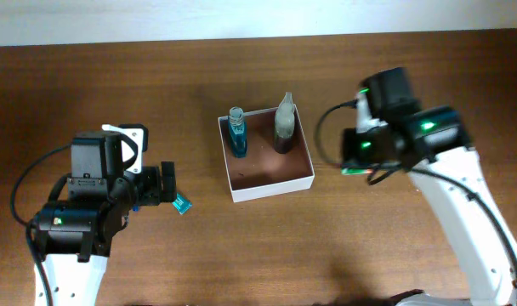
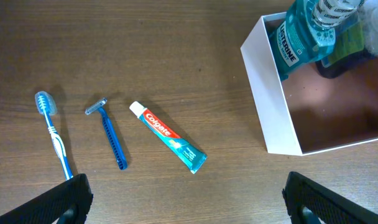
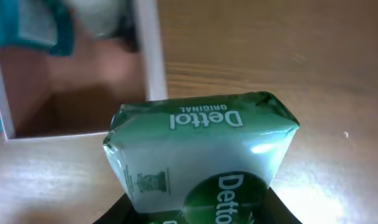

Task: Pack container
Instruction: 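Grasp the green Dettol soap bar and lower it into the box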

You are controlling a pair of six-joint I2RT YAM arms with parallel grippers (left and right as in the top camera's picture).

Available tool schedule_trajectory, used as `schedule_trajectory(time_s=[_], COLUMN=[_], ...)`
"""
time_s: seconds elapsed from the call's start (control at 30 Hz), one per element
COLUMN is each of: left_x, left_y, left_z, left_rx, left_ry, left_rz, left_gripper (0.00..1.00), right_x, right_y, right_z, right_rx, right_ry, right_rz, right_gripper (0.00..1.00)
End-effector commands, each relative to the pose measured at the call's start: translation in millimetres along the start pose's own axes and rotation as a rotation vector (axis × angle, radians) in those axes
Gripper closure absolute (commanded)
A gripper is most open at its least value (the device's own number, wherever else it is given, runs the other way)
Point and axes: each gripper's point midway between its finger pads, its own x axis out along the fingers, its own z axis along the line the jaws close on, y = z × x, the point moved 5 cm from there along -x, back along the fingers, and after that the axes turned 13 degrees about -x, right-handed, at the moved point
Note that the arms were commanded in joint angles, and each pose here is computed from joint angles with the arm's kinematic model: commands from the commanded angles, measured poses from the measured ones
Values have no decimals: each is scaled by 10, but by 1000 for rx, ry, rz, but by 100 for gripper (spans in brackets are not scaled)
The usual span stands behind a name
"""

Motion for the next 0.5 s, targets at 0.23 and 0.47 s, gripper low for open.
schedule_trajectory(time_s=[0.23,0.47], left_x=[-27,-27], left_y=[-9,4], left_z=[3,7], left_rx=[-10,-10], left_ry=[-4,-6], left_rz=[-2,5], left_gripper=[1,1], right_x=[-74,213], right_y=[-159,-209], right_z=[752,813], right_rx=[-158,-165], right_ry=[32,27], right_rz=[-155,-87], right_gripper=[96,96])
